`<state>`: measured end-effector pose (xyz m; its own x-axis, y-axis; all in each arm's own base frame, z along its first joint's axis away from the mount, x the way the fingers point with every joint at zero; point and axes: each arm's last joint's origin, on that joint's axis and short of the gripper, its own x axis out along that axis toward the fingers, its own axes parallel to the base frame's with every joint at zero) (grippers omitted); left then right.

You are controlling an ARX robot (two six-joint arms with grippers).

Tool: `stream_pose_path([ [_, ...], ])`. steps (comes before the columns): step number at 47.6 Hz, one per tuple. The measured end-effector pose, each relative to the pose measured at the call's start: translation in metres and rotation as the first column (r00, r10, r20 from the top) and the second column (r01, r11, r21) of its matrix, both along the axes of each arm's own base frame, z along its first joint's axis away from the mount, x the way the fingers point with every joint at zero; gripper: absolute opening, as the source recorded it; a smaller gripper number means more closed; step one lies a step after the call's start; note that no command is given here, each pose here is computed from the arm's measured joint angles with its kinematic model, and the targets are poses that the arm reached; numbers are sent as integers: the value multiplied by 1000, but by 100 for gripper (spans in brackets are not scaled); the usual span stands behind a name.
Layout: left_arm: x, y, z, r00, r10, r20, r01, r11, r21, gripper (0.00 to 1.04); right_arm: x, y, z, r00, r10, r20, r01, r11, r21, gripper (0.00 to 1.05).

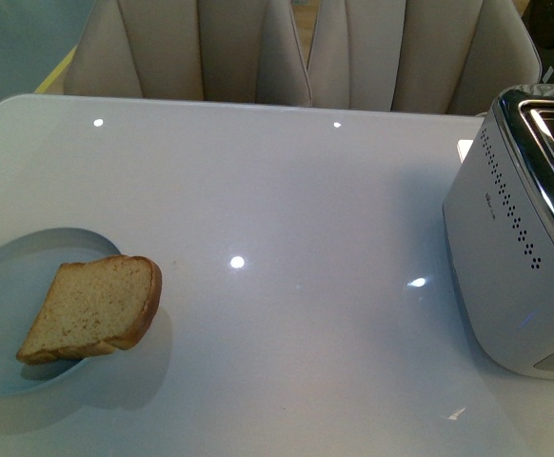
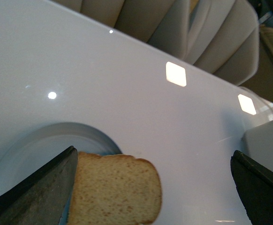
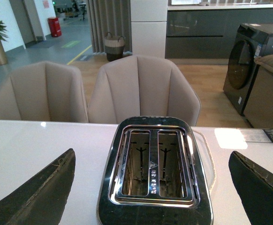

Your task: Left arm holds plate, right arm toasts bread

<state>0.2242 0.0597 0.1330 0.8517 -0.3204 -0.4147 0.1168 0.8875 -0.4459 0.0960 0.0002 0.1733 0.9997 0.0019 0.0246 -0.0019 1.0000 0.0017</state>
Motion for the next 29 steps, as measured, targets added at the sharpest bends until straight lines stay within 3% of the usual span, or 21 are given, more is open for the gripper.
stream_pose_path([
  [29, 53, 48, -121, 955, 123, -268, -63, 973, 223, 98, 0, 0, 0, 1000, 0, 0, 0, 1000, 0, 96],
])
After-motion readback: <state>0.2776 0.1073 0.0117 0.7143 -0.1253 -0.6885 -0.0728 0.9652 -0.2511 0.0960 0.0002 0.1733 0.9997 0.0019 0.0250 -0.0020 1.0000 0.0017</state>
